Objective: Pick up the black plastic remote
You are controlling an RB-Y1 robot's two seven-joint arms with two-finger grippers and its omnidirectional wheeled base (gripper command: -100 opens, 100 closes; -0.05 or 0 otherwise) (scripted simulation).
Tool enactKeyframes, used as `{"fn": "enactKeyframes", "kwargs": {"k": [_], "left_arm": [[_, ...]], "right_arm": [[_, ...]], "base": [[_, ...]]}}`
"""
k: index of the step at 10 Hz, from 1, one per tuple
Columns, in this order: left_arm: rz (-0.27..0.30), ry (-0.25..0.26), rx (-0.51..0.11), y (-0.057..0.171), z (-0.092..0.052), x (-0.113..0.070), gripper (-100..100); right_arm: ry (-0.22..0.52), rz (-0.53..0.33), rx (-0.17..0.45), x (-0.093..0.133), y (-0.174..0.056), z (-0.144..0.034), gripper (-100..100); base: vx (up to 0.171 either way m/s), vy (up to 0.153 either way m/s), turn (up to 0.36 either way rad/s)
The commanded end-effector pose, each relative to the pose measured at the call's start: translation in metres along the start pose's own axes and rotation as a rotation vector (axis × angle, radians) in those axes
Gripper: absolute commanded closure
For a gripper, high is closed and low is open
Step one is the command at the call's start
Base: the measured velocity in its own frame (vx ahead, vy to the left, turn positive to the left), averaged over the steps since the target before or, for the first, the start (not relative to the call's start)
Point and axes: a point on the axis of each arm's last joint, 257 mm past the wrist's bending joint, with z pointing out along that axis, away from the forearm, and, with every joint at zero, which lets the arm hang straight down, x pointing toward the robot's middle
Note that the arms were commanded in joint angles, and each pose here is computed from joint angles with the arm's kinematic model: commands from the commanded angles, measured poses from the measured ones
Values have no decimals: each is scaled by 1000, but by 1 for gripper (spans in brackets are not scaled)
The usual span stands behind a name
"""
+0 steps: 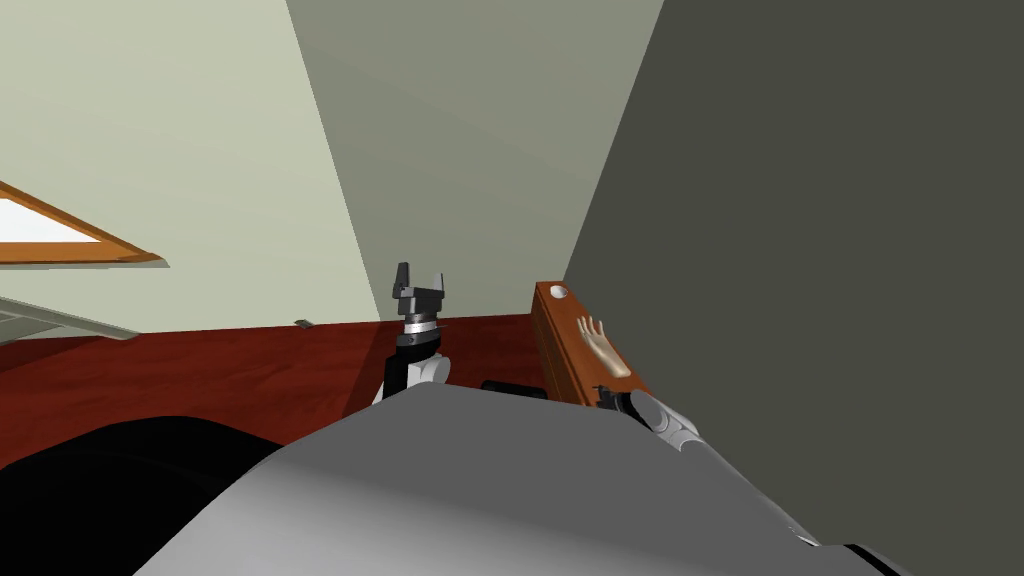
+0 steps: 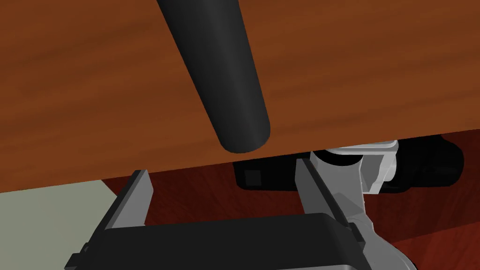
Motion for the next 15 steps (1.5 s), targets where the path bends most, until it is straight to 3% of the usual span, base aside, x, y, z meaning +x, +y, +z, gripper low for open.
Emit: {"fn": "enactKeyframes", "kwargs": {"k": [1, 4, 6, 7, 8, 12, 13, 15], "left_arm": [[0, 0, 0, 0, 0, 0, 0], [0, 0, 0, 0, 0, 0, 0], [0, 0, 0, 0, 0, 0, 0], [0, 0, 0, 0, 0, 0, 0], [0, 0, 0, 0, 0, 0, 0], [0, 0, 0, 0, 0, 0, 0], [0, 0, 0, 0, 0, 0, 0], [0, 0, 0, 0, 0, 0, 0]], "right_arm": [[42, -32, -27, 16, 5, -2, -100], [110, -89, -73, 43, 12, -6, -100], [113, -90, -75, 44, 11, -7, -100], [115, -92, -76, 45, 11, -7, 0], [116, -87, -75, 41, 22, 1, -100], [117, -83, -75, 36, 35, 12, -100], [118, -83, -73, 35, 35, 12, 100], [117, -82, -80, 36, 38, 12, 100]], "base": [[-26, -57, 102], [-24, -76, 137], [-11, -41, 48], [-1, -5, -2], [24, -21, 41], [40, -32, 21], [0, 0, 0], [-4, -1, -11]]}}
